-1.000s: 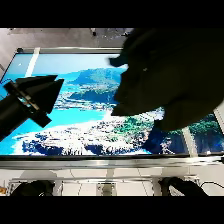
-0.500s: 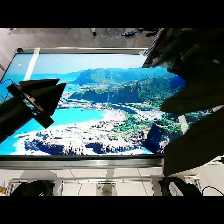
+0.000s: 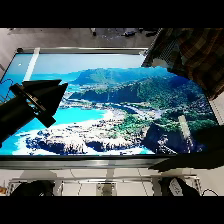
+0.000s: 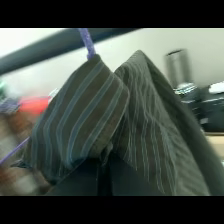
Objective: Fold the clothes and pants, and hang the long-sleeved shirts on hangers.
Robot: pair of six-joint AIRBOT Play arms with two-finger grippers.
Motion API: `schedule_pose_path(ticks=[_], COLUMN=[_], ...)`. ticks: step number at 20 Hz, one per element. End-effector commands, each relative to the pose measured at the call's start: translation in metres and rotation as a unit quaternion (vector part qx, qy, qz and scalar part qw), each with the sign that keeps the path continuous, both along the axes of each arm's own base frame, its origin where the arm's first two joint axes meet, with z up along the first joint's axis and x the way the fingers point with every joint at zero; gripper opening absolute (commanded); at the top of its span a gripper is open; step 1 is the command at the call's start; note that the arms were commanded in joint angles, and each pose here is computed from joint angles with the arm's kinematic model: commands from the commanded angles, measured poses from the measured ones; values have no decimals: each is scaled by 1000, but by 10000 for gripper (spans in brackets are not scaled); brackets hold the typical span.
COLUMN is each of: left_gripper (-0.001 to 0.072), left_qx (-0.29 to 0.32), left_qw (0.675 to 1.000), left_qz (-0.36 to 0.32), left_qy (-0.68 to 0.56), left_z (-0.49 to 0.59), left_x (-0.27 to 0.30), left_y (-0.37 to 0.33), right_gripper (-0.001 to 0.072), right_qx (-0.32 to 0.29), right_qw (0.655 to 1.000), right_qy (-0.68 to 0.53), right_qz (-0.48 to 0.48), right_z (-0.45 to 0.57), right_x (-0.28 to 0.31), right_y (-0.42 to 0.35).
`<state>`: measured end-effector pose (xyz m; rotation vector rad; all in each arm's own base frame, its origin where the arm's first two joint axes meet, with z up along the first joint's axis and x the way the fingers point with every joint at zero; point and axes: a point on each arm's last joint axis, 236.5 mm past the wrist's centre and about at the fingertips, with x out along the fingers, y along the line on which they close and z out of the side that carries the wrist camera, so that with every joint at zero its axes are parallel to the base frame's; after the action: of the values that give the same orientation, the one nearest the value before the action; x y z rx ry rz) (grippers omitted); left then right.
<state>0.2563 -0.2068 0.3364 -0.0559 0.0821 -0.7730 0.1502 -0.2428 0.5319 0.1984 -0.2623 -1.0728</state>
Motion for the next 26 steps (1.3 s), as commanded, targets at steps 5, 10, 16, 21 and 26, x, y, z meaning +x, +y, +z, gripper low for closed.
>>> schedule_pose_path(ticks=[5,10,16,21,26], left_gripper=[292,292,292,291,292], left_qx=[1,5,7,8,8], left_qw=[1000,1000,1000,1000,1000], left_qz=[0,-3,-5,-5,-5], left_qy=[1,6,9,9,8], left_z=[-1,-4,-6,-6,-6], left_x=[0,0,-1,-1,-1], left_y=[0,-1,-2,-2,-2], right_gripper=[36,36,65,594,593], right_qx=[5,77,125,134,103], right_qw=[990,987,982,989,992], right_qy=[-23,12,30,-26,-68], right_qz=[-141,-140,-139,-58,-14], right_z=[-2,-49,-78,-63,-35], right_x=[-61,-36,-26,-6,-1], right_y=[-55,-94,-106,-71,-46])
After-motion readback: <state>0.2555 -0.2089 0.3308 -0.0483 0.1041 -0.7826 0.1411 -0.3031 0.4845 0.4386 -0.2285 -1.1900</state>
